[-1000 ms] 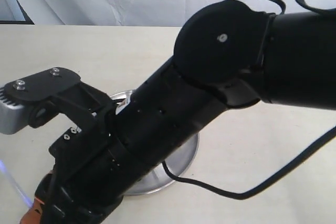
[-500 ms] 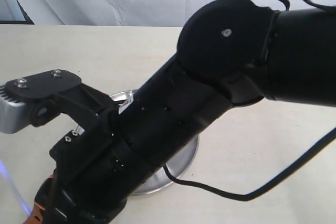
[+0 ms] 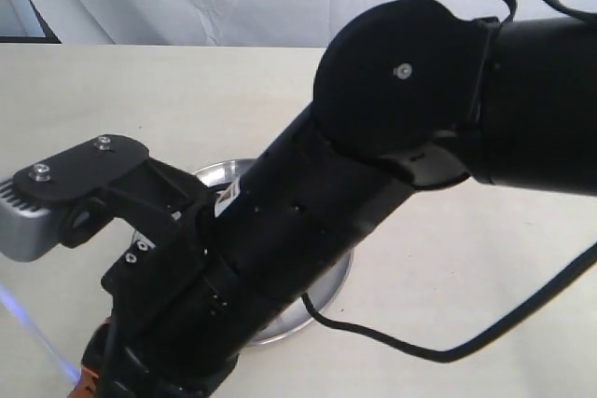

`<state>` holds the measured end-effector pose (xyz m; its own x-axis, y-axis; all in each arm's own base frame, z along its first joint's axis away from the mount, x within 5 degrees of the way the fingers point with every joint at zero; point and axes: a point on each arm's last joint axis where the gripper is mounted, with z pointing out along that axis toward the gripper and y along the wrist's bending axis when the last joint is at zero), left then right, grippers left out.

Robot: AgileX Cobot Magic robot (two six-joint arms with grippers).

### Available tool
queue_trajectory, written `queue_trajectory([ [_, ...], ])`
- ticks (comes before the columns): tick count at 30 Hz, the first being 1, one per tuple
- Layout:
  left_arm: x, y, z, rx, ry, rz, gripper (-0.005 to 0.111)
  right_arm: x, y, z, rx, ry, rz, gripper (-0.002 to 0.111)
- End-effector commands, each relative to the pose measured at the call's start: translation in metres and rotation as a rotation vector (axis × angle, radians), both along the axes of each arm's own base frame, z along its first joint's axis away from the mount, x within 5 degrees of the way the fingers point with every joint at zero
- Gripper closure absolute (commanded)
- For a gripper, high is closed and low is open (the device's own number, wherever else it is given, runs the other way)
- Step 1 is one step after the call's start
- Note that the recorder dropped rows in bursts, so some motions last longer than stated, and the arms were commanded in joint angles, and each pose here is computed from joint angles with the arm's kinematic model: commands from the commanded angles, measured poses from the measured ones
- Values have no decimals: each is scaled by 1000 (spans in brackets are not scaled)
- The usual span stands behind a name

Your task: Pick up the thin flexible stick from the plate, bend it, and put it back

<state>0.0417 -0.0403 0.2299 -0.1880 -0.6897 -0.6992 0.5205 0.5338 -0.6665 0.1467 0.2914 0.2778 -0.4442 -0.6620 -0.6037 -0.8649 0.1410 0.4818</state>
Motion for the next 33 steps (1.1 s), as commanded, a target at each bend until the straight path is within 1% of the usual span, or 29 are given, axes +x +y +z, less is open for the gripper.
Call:
queue_trajectory([
  [1, 1, 1, -2, 11, 5, 21, 48, 14, -3, -5, -71, -107, -132, 109],
  [5, 1, 1, -2, 23, 1, 24, 50, 33, -14, -13, -213, -248, -284, 109],
  [9, 1, 1, -2, 23, 1, 24, 51, 57, -24, -32, -342, -296, -401, 109],
  [14, 1, 1, -2, 23, -1, 19, 51, 95, -40, -75, -475, -228, -485, 109],
  [20, 1, 1, -3, 45, -3, 21, 51, 120, -55, -120, -594, -137, -527, 109],
  [24, 1, 0, -3, 60, -5, 23, 51, 121, -55, -137, -636, -108, -515, 109],
  [28, 1, 1, -3, 64, -5, 25, 51, 124, -53, -144, -621, -120, -528, 108],
  [30, 1, 0, -4, 69, -6, 25, 51, 127, -52, -144, -601, -139, -539, 100],
  [31, 1, 0, -4, 69, -6, 25, 51, 128, -51, -143, -588, -148, -545, 94],
  [33, 1, 0, -4, 76, -7, 26, 51, 130, -49, -143, -563, -168, -558, 76],
])
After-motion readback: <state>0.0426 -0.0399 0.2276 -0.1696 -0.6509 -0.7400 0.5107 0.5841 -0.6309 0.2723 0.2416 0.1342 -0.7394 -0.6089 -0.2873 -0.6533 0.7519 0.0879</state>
